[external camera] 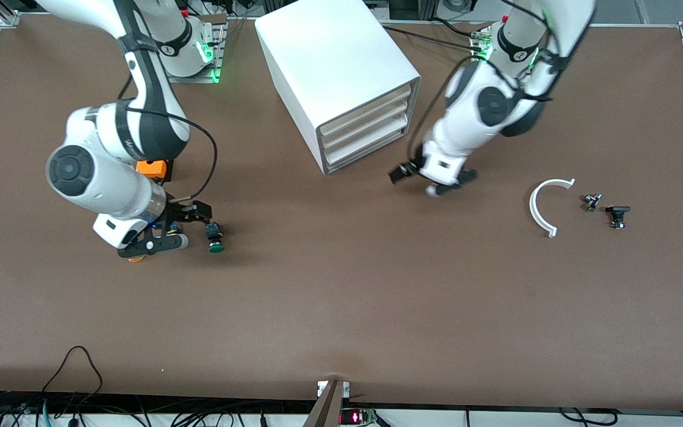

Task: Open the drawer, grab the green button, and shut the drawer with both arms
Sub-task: 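Set the green button beside the red button and withdraw both grippers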

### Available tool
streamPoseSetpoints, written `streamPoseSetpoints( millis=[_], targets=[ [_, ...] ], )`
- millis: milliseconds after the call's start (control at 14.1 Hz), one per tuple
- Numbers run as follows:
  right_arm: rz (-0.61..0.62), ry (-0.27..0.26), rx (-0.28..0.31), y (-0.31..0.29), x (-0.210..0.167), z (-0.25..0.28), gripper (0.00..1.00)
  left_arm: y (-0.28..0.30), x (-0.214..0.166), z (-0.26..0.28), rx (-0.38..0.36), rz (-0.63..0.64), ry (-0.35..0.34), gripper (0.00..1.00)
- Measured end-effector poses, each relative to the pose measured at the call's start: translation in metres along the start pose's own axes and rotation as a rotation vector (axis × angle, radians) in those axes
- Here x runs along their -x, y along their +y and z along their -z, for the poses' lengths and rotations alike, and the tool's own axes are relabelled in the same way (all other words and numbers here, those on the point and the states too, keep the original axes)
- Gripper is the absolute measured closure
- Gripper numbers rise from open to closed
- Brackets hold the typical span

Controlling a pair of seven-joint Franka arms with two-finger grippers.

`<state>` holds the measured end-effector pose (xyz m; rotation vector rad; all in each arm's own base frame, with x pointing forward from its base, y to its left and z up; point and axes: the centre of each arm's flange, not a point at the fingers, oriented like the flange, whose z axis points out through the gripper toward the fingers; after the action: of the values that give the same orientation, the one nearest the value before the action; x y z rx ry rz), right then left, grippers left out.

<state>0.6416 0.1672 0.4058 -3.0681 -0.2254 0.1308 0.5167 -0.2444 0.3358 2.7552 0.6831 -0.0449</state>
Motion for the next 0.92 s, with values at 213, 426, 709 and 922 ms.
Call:
streamPoseSetpoints(
  millis=[213,426,709,922],
  targets=[
    [-0.089,-0.038,0.003,-0.001,0.002,0.039,0.0,-0.057,-0.06,0.097,-0.069,-0.209,-0.027,0.0],
    [-0.15,-0.046,0.026,0.027,0.005,0.063,0.0,-0.101,-0.088,0.222,-0.164,-0.331,-0.046,0.0],
    [-0.2,0.006,0.132,0.102,0.024,0.115,0.0,-0.113,-0.09,0.295,-0.274,-0.394,-0.035,0.0],
    [-0.232,0.01,0.183,0.128,0.046,0.148,0.0,-0.106,-0.088,0.292,-0.284,-0.413,-0.043,0.0]
  ],
)
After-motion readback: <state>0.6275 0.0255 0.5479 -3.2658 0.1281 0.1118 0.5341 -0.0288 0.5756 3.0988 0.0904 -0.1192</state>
